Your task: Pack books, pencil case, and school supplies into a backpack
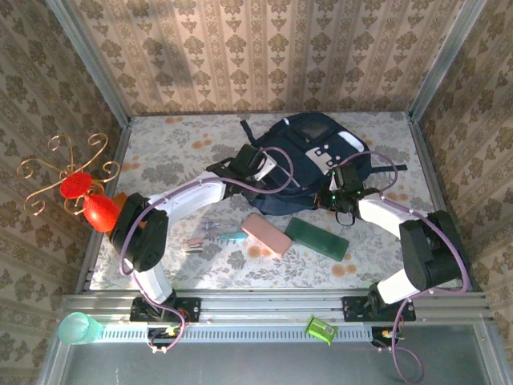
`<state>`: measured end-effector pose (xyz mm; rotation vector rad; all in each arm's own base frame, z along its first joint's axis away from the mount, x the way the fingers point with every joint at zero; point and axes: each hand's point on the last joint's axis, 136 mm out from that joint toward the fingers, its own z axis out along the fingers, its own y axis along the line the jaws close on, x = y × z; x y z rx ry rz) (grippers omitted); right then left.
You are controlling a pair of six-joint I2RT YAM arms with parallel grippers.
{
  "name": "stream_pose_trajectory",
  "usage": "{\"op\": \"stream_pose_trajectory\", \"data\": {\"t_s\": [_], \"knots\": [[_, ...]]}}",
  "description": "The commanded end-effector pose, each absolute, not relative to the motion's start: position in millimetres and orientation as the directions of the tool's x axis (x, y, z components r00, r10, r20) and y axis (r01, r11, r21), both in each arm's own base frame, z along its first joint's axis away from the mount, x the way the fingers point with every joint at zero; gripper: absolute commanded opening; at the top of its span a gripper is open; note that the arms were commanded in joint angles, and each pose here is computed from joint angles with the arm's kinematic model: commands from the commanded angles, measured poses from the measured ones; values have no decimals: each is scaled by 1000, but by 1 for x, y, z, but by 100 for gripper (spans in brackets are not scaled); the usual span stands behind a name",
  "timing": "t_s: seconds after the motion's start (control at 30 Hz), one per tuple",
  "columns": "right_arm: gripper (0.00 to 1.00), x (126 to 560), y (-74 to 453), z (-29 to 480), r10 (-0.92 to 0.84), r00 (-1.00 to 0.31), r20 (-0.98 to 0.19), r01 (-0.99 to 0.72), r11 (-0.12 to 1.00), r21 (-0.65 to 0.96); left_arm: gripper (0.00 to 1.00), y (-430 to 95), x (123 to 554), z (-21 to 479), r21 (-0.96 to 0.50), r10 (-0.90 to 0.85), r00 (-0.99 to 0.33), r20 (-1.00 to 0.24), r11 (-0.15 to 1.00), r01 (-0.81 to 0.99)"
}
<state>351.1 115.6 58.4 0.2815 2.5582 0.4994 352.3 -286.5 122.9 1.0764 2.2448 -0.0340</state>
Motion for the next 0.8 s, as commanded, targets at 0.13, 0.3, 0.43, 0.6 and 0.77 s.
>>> {"op": "stream_pose_trajectory", "data": {"t_s": [0.13,0.3,0.43,0.6,0.77], "knots": [[4,384,111,82,266,-822,-503,64,922,382,0,-291,308,132,111,657,-480,-581,649,753],[10,401,123,90,292,-812,-505,49,897,439,0,-306,299,137,46,615,-485,-622,647,761],[10,425,149,92,291,-837,-464,3,849,528,0,-303,309,131,73,615,-498,-611,670,738],[16,445,163,88,252,-868,-429,-20,843,537,0,-302,319,125,69,594,-524,-610,699,712],[33,440,136,100,222,-845,-487,12,918,397,0,-303,326,124,65,574,-533,-622,716,695]]}}
